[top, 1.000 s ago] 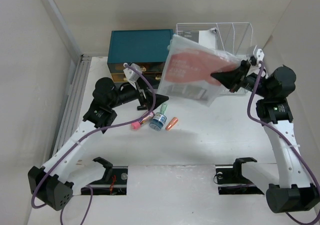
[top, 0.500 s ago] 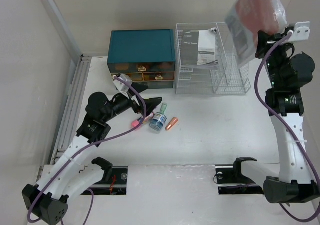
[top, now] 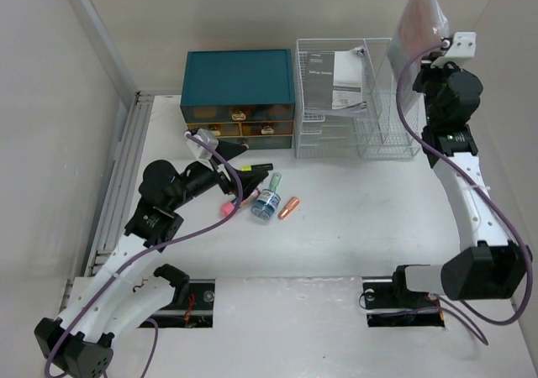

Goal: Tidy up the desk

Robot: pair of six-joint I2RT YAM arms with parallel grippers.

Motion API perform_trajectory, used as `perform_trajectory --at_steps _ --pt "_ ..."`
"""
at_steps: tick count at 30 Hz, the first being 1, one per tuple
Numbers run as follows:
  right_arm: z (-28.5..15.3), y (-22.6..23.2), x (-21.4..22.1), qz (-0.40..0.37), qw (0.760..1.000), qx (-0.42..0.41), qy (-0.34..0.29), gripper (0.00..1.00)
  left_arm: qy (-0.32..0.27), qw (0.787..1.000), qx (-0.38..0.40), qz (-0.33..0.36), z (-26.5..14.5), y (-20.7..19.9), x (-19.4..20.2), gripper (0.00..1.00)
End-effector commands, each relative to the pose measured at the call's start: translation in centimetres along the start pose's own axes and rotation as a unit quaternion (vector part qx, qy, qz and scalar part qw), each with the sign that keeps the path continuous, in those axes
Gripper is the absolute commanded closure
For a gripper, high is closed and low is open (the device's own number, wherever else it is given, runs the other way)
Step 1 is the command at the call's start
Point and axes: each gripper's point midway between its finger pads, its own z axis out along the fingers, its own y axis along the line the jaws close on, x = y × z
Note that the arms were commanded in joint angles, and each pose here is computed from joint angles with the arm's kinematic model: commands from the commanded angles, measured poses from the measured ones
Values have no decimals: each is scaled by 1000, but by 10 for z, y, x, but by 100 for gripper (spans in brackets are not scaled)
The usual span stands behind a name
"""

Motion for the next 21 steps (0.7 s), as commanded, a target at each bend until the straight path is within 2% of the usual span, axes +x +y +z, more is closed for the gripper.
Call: perform_trajectory --at_steps 1,11,21 --pt "14 13 -34 0 997 -26 -71 100 -13 1000 11 14 -3 -5 -7 0" --pt "51 41 20 -1 996 -86 -22 100 -13 1000 11 19 -5 -5 -5 0" --pt "73 47 62 -4 993 -117 2 100 -9 1000 10 16 -3 -4 -2 0"
